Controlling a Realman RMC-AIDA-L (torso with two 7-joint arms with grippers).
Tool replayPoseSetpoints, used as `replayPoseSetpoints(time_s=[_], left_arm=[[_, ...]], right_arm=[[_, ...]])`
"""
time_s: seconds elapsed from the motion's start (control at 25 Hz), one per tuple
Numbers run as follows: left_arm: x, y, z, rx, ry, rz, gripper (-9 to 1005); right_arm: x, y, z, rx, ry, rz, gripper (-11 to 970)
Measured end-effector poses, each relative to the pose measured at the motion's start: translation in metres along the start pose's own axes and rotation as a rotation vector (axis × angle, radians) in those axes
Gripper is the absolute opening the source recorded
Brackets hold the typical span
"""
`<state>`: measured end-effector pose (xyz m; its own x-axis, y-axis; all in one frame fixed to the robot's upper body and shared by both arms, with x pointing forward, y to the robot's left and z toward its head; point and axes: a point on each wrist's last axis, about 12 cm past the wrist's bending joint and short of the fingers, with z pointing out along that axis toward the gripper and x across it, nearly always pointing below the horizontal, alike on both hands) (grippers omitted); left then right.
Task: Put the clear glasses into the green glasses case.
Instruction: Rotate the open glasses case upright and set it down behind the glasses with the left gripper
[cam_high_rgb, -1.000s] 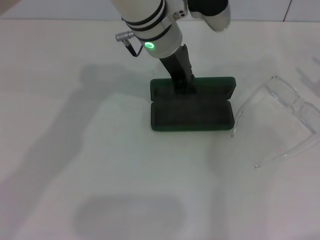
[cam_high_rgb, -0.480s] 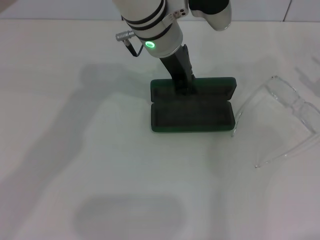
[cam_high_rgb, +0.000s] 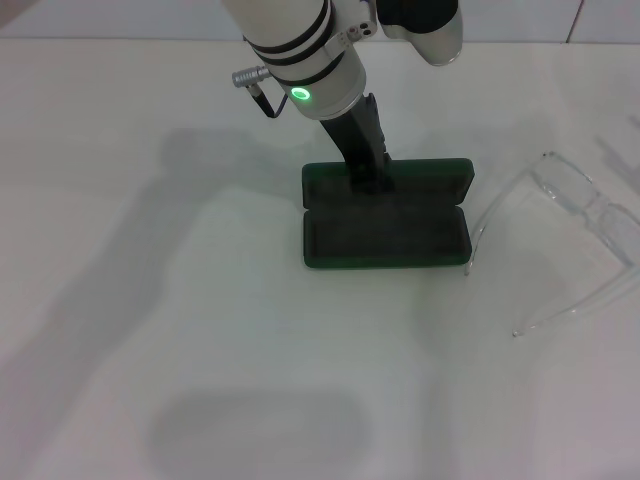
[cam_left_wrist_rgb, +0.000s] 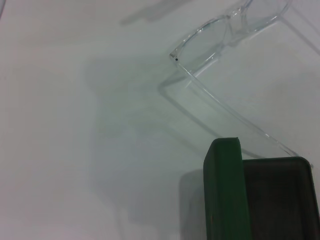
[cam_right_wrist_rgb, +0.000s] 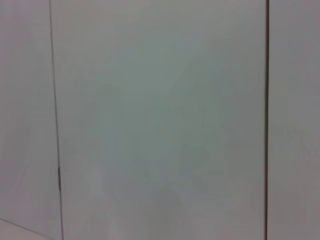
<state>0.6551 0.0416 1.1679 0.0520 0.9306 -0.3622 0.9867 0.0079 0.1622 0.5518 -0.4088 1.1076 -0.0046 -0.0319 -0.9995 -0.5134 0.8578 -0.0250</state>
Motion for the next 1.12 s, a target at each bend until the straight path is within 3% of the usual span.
replayPoseSetpoints(time_s=[0.4, 0.48, 1.12], left_arm=[[-0.002, -0.003, 0.002, 0.014, -0.003, -0.008, 215], [-0.003, -0.005, 0.003, 0.022, -0.005, -0.004, 318], [-0.006, -0.008, -0.002, 0.074, -0.005, 0.002, 378]], right_arm=[[0.0, 0.0, -0.005, 0.006, -0.012, 0.0, 613], [0.001, 0.001, -0.006, 0.005, -0.012, 0.001, 613], [0.004, 0.003, -0.015, 0.007, -0.018, 0.011, 613]])
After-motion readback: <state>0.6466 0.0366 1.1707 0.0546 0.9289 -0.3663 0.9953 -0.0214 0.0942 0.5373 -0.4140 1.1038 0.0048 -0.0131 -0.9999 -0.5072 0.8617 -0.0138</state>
